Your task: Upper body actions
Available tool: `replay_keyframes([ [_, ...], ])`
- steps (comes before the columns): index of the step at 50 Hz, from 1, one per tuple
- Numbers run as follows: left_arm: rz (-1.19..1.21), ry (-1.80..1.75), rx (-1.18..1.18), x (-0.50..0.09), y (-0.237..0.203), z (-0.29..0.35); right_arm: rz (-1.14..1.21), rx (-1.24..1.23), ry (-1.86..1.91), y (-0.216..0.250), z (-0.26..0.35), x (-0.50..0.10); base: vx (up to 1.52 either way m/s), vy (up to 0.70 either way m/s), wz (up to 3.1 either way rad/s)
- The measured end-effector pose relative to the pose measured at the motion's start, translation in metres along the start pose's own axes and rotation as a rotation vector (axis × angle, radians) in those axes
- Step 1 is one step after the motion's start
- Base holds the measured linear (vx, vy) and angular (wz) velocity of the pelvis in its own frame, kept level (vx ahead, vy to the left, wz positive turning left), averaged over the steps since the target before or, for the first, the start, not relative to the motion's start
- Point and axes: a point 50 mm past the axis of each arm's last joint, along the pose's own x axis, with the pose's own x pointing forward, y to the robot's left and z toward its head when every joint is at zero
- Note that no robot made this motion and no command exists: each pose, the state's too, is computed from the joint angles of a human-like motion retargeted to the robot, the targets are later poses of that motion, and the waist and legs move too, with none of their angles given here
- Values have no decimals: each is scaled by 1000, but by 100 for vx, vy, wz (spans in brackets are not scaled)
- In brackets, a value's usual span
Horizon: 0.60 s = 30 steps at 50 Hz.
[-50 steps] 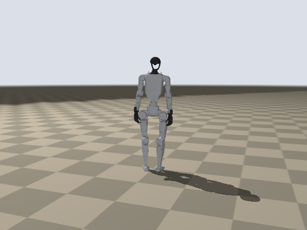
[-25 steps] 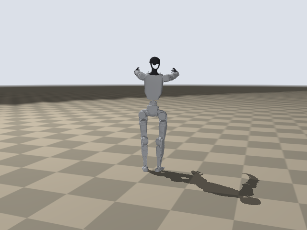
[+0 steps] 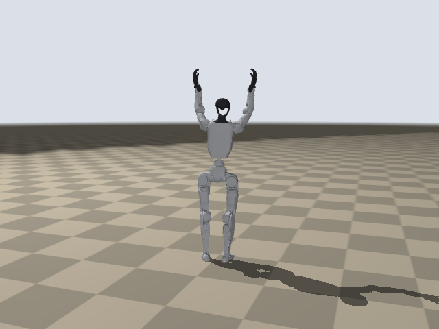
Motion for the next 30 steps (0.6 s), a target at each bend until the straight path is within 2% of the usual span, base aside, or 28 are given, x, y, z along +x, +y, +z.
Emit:
replay_keyframes([
  [9,24,58,6,-8,6,-19,15,11,106,3,-33,-15,0,5,-3],
  [21,18,76,44,-13,8,-28,60,-4,136,9,-43,-21,-5,1,0],
  [30,-70,169,211,-33,14,-63,128,-96,201,9,-71,-40,-1,0,0],
])
